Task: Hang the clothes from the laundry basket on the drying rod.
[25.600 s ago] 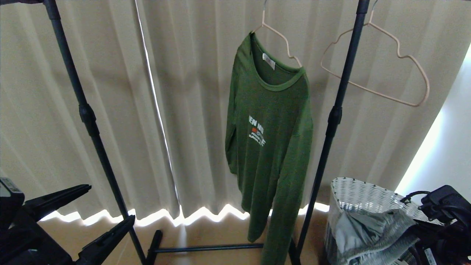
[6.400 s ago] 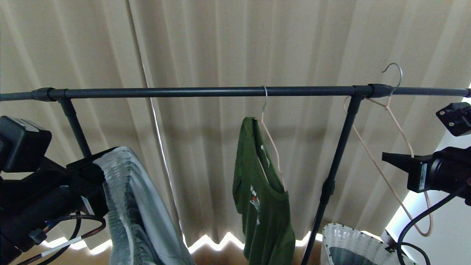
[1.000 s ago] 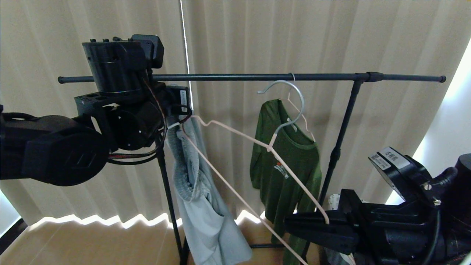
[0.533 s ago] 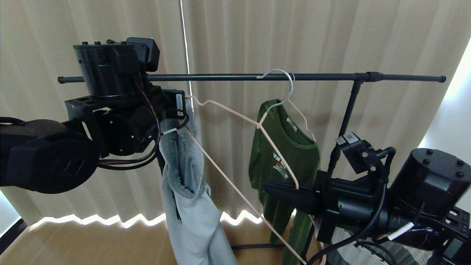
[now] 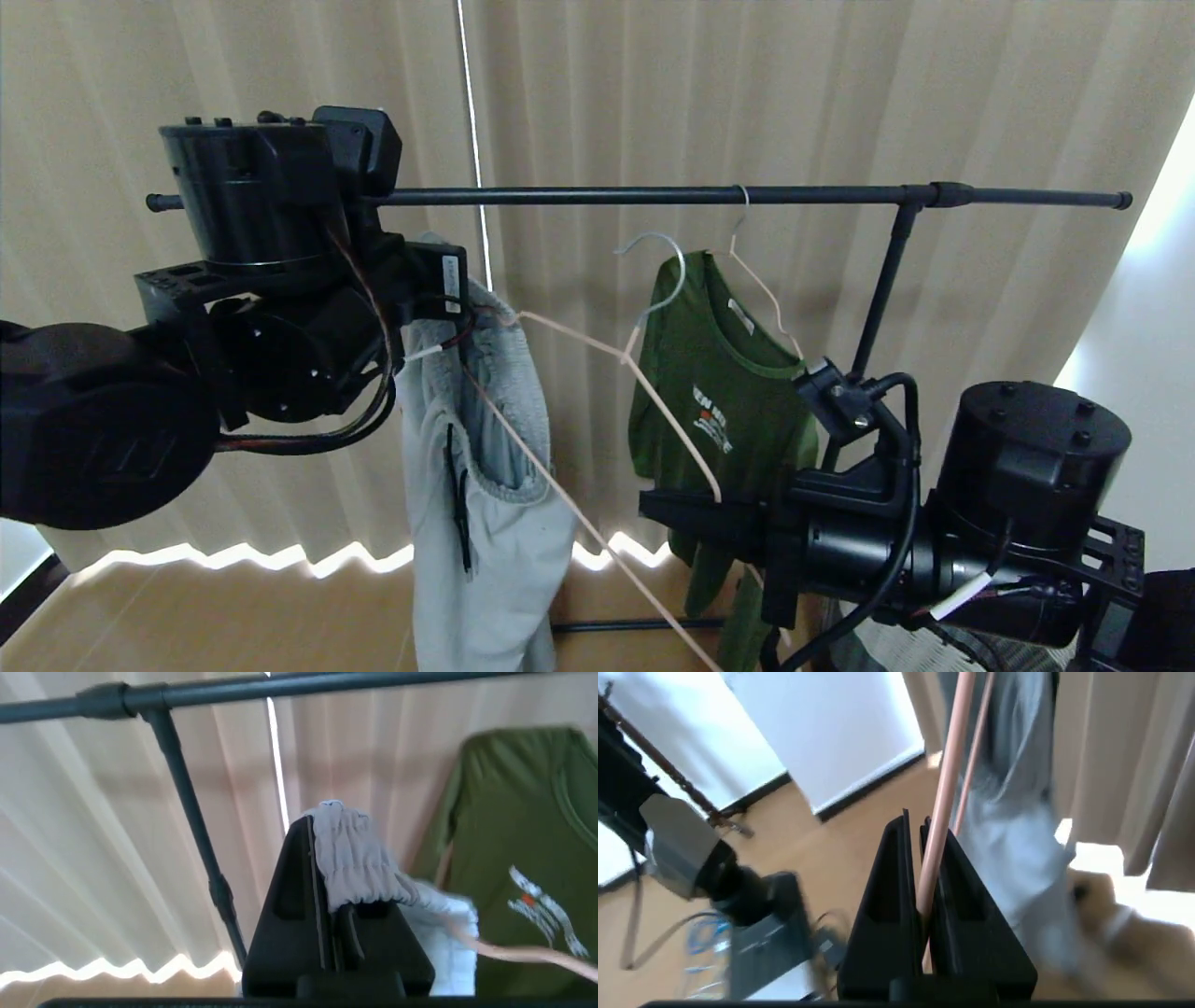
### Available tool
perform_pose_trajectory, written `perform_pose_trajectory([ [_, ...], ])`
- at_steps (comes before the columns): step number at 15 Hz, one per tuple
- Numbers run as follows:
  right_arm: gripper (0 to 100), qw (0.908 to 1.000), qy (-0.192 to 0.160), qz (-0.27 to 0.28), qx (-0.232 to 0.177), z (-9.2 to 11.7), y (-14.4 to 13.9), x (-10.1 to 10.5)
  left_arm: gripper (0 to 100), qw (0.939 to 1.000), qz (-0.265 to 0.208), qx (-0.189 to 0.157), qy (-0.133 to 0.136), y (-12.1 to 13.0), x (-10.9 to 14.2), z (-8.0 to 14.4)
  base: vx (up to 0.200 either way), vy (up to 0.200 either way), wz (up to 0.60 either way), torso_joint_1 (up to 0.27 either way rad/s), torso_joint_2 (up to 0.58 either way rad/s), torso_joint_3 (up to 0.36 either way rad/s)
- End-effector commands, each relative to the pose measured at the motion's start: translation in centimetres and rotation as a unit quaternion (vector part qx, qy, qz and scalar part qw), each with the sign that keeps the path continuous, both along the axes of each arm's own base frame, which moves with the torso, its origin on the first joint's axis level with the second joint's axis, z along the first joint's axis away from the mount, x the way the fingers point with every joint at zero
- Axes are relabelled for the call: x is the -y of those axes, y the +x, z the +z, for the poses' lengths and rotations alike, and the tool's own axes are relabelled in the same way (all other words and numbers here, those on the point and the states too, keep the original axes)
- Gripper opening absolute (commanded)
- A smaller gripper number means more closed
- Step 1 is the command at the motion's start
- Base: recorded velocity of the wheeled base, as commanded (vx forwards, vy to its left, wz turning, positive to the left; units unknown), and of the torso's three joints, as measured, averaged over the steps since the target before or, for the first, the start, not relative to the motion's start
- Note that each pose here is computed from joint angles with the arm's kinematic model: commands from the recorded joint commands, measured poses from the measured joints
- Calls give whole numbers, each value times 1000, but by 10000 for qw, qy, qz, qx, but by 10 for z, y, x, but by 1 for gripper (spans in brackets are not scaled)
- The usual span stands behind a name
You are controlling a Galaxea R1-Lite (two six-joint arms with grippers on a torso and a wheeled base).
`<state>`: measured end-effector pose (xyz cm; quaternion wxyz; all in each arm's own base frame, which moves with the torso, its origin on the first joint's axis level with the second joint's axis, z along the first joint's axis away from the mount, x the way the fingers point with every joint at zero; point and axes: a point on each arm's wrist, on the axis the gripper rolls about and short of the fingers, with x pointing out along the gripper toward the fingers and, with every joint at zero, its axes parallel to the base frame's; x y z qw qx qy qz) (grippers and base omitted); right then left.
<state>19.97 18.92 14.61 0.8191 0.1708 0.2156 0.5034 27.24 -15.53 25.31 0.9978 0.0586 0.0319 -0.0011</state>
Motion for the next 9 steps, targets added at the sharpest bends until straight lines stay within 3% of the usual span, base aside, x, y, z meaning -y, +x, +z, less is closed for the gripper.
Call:
perform_pose_trajectory([
  [1,0,9992,126,-327,168,42,-8,-9,0,10000,-93,13,-5,-16,-3,2,0,0,0,0,0,0],
  [4,0,9979,119,-588,258,49,-6,-15,0,9997,-254,-6,7,-28,0,1,0,0,0,0,0,0],
  [9,0,9996,-170,-146,173,47,-30,-24,0,9988,-460,132,46,-30,13,10,0,0,0,0,0,0],
])
